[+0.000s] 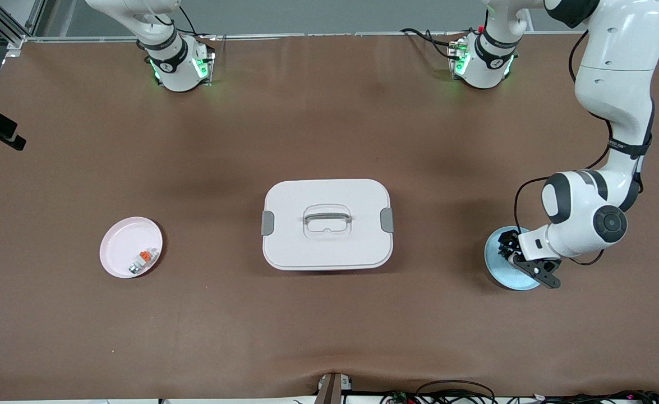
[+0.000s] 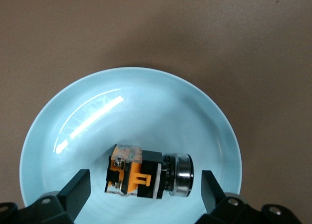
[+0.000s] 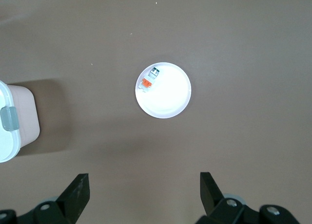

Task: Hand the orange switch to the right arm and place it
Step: 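Lower the left gripper and grasp the black-orange switch, then lift the switch with the left gripper and carry it over the white box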

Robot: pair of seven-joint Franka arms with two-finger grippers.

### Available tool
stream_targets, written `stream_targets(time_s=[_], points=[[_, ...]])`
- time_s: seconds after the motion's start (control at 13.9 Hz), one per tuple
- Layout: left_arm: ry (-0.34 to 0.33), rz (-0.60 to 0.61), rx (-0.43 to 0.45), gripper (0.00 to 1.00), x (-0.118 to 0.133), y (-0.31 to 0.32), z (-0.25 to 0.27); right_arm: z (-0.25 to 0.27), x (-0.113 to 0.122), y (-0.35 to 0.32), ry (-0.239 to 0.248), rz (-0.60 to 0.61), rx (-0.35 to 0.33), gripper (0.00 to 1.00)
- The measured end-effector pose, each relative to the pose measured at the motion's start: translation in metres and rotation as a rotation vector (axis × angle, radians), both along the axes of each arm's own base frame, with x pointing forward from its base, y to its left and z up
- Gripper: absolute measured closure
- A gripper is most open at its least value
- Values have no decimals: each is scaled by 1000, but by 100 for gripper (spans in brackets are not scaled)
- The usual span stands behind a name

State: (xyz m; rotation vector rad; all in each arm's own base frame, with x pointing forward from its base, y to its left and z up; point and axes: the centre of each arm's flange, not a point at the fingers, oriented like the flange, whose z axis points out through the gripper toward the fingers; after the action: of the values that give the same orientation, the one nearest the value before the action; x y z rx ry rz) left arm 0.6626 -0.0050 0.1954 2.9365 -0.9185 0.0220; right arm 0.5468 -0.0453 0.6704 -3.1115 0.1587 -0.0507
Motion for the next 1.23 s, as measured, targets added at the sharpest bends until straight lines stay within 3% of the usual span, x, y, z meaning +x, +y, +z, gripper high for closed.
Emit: stream_targets(time_s=[0.22,0.29,0.43,0.79,1.01,1.23], points=[[2,1,1,3,-1,0,-9,0,0,-1,0,-2,0,0],[2,1,1,7,-1,0,-10,0,0,-1,0,-2,0,0],[0,-1,1,26,0,-1,-10,0,0,-1,0,-2,0,0],[-28,-25,0,26,6,-17,2,0,0,-1,0,-3,0,0],[-57,-47,-4,26,13,-29,36,0,0,-2,0,-3,0,0],[-44,-79,-23,26,15,-47,81,0,0,-2,0,-3,0,0]])
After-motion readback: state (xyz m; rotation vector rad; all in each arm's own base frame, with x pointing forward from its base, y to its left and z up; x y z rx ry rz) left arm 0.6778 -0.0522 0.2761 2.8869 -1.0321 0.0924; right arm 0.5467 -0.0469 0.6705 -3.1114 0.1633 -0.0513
